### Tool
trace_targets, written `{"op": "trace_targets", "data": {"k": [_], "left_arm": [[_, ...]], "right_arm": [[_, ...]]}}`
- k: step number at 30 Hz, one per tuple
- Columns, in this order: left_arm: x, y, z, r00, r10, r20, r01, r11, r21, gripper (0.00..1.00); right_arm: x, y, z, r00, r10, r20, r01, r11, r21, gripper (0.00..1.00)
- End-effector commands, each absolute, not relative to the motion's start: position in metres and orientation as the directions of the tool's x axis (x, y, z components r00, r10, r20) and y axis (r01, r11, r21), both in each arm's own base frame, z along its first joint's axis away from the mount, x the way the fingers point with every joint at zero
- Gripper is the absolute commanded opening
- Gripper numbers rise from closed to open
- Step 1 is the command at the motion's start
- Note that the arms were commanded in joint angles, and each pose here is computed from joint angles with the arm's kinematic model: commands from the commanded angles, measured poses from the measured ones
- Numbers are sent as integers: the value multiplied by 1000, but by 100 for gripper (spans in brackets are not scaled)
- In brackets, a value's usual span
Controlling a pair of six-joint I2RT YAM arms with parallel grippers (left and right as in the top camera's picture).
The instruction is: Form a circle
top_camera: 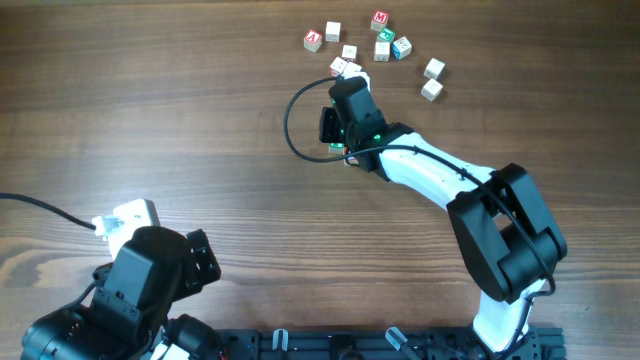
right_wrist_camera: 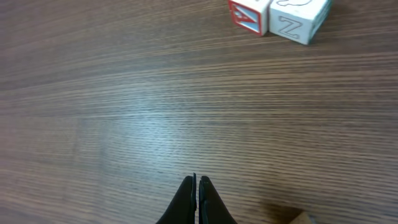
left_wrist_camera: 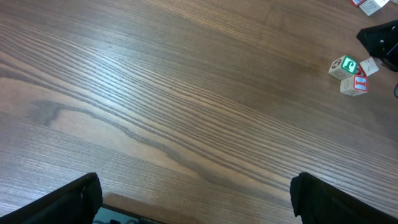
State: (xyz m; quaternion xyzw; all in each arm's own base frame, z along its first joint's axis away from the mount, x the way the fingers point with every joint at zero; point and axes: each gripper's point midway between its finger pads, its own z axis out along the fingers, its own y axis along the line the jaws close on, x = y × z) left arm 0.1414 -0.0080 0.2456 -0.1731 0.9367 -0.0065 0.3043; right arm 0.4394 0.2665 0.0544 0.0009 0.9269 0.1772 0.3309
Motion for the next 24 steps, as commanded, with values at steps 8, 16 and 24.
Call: {"op": "trace_targets", "data": {"k": [8,16,24], "left_arm": [[141,-8,244,-754,-339,-562,-331,936,-120,100],[141,-8,244,-754,-339,-562,-331,936,-120,100],[141,-8,244,-754,-339,-562,-331,936,-120,100]], "right_arm": [[421,284,49,-817,48,-575,-168,934,316,5],[415,277,42,-834,36,-550,-151,944,292,5],[416,273,41,-833,38,-552,-138,952,274,5]]}}
